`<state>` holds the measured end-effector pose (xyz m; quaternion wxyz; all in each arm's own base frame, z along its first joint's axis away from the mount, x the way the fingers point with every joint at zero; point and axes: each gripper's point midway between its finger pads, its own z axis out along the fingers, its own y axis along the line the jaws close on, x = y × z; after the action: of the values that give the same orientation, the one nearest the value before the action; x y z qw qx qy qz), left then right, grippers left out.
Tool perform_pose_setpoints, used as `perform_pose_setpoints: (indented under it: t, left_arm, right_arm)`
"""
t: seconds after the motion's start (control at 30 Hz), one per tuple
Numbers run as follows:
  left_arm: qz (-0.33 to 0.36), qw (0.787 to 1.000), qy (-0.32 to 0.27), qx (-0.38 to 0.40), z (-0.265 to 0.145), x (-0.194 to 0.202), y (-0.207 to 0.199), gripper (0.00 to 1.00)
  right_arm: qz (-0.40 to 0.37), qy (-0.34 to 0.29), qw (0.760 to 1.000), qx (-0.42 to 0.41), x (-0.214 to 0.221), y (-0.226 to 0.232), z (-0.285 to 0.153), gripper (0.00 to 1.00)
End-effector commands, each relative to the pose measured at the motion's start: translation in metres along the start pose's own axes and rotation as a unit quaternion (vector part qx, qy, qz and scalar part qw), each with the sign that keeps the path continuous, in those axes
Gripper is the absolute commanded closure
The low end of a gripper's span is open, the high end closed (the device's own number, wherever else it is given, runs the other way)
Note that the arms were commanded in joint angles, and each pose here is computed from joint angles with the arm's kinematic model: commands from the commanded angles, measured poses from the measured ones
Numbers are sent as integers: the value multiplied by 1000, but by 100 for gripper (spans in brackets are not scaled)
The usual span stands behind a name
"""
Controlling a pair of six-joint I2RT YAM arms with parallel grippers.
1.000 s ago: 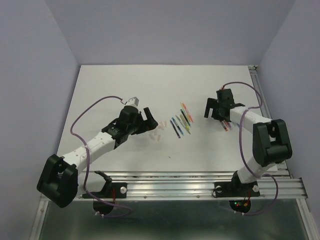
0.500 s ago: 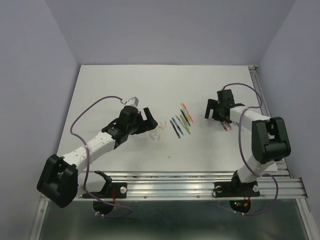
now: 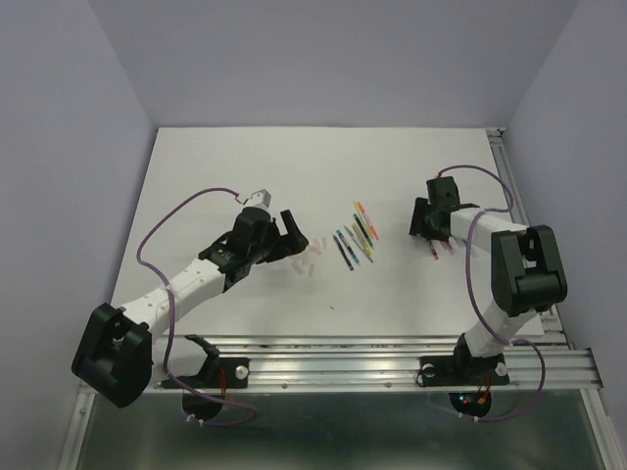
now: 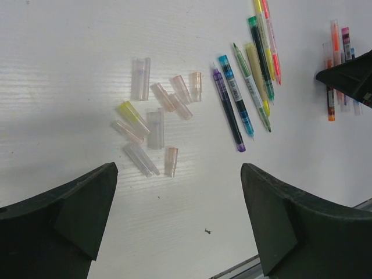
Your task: Open the pen caps
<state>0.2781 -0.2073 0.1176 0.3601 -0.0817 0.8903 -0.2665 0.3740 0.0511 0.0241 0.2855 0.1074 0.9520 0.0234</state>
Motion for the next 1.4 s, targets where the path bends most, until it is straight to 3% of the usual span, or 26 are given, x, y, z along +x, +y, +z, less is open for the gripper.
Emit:
perform_pose_setpoints:
  t: [0.0,0.13,0.23,0.37,0.63,0.8,0.97,1.03,1.37]
  left_arm:
    - [10,1000,-19,11,-6,-9,-6,1]
    - [9,1000,-23,12,-7,-11,-8,1]
    - [9,1000,-23,13,-7,-12,-9,1]
    - [8,1000,-23,18,-7,-15,-13,1]
    - [15,994,-27,103,-18,-21,-48,1]
    - [3,986,-27,165,-21,-23,-74,1]
    - [6,979,-16,203,-16,-13,-101,1]
    - [8,978,-4,209,-14,-4,-109,1]
    - [1,981,1,192,-2,7,-114,10]
  right_arm:
    - [10,47,999,-21,33,2,9,43]
    - [11,70,997,-20,50,-1,11,63]
    - [4,78,995,-55,56,9,6,84]
    - [-16,67,989,-133,54,32,-6,99]
    - [-67,-14,959,-276,32,86,-61,99]
    - [-112,-12,922,-370,74,141,-112,99]
    - [-121,-59,867,-480,89,193,-175,99]
    - [-123,-66,857,-496,92,201,-187,99]
    - [-137,-62,848,-509,102,227,-201,99]
